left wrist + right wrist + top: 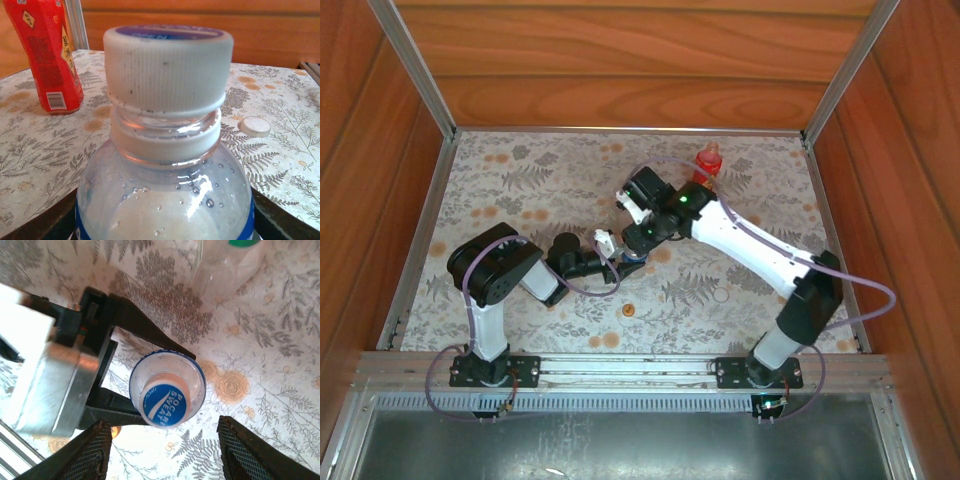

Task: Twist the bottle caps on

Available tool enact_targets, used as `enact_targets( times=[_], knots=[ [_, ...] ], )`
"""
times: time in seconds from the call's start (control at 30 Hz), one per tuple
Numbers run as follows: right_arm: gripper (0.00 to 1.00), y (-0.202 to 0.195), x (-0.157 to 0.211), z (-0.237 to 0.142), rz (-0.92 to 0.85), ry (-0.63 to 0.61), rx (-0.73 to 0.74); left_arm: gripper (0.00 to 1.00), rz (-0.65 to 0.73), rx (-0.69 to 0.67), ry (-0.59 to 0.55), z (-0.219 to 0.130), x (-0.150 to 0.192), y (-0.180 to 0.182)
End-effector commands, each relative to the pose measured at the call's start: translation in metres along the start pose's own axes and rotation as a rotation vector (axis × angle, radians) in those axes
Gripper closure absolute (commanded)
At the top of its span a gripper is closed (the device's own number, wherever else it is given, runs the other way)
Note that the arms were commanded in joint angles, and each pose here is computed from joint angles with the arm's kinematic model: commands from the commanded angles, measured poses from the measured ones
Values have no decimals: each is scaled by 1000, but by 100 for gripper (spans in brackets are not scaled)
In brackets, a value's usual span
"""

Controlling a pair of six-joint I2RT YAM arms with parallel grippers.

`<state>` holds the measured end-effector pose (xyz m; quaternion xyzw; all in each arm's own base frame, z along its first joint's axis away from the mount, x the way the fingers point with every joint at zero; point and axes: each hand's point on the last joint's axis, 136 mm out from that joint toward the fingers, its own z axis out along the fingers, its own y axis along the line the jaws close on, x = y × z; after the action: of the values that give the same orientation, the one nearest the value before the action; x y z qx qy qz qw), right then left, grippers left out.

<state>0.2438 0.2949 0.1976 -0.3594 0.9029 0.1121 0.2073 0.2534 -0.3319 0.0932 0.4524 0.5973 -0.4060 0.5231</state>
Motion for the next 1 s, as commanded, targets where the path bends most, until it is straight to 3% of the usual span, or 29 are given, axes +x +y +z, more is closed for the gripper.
enact_targets(
  times=[0.0, 0.13, 0.37, 0.97],
  knots=[
    [43, 0, -14, -11, 69, -108, -62, 44, -179, 33, 179, -11, 55, -14],
    [52, -2, -13, -6, 128, -114, -148, 44, -179, 35, 178, -10, 55, -14],
    [65, -9, -7, 11, 156, -68, -166, 44, -183, 37, 176, -9, 54, -13],
    [82, -10, 18, 45, 196, 34, -214, 44, -193, 35, 175, -12, 53, -13]
  ],
)
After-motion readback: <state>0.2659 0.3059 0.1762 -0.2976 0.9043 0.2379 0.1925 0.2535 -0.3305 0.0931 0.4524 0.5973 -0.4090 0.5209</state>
